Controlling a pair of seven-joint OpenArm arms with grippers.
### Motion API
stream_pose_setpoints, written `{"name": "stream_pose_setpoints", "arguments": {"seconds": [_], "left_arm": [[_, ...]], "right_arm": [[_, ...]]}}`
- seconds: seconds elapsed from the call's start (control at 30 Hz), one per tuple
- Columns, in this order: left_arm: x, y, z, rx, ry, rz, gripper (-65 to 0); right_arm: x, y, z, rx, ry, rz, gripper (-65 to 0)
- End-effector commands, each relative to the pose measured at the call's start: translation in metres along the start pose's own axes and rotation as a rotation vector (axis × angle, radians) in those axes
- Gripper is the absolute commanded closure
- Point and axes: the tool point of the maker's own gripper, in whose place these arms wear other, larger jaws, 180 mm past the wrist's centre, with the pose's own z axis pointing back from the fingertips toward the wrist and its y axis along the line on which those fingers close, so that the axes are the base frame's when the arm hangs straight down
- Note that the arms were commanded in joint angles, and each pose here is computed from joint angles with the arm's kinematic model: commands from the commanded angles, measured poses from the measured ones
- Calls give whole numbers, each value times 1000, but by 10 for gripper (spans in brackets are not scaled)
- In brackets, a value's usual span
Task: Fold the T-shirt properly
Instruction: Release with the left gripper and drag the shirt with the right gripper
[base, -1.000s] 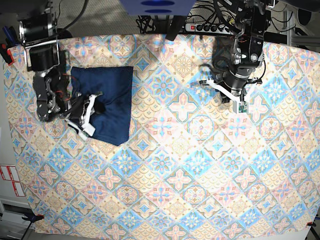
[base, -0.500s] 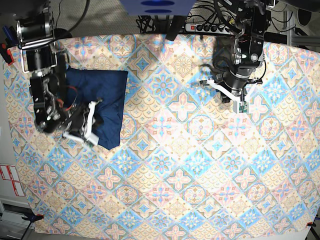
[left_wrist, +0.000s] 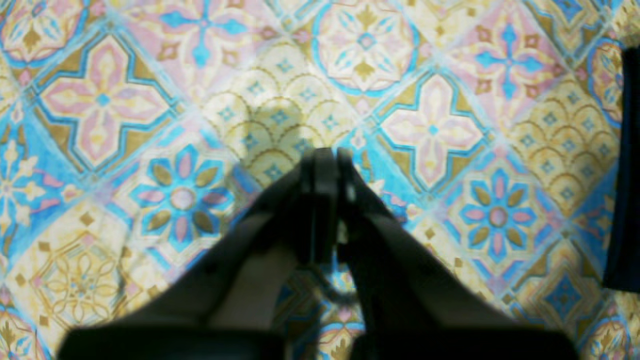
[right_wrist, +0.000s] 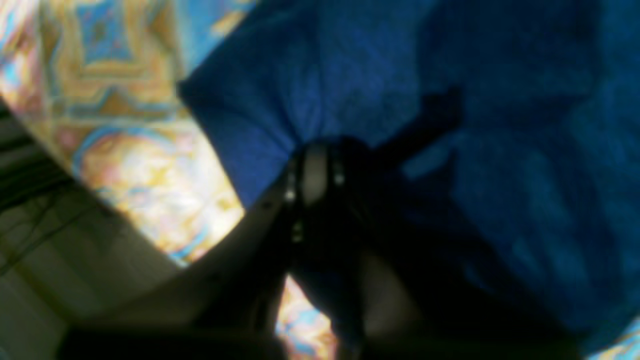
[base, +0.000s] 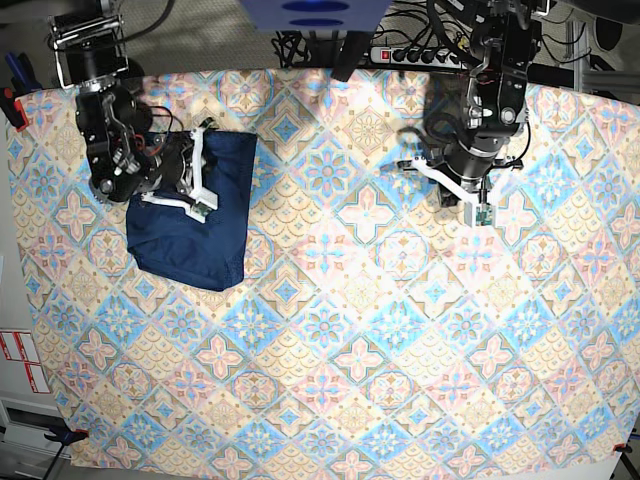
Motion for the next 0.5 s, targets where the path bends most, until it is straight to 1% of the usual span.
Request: {"name": "stream_pose_setpoints", "arguments": {"seconds": [0.0, 0.1, 0.17, 0.33, 0.4, 0.47], "left_arm": [[14, -1, 1, -2, -44, -9, 0], [17, -3, 0, -8, -48, -7, 0], [17, -3, 0, -9, -48, -6, 0], [17, -4, 0, -10, -48, -5, 0], [17, -4, 0, -10, -48, -5, 0], [17, -4, 0, -10, -48, -5, 0]], "right_arm": [[17, -8, 12, -24, -53, 21, -2], [6, 2, 8, -8, -28, 19, -2], [5, 3, 8, -6, -29, 16, -2], [-1, -21, 22, -65, -48, -50, -2], [-5, -33, 32, -97, -44, -49, -2], [-3, -38, 42, -125, -48, -26, -2]]}}
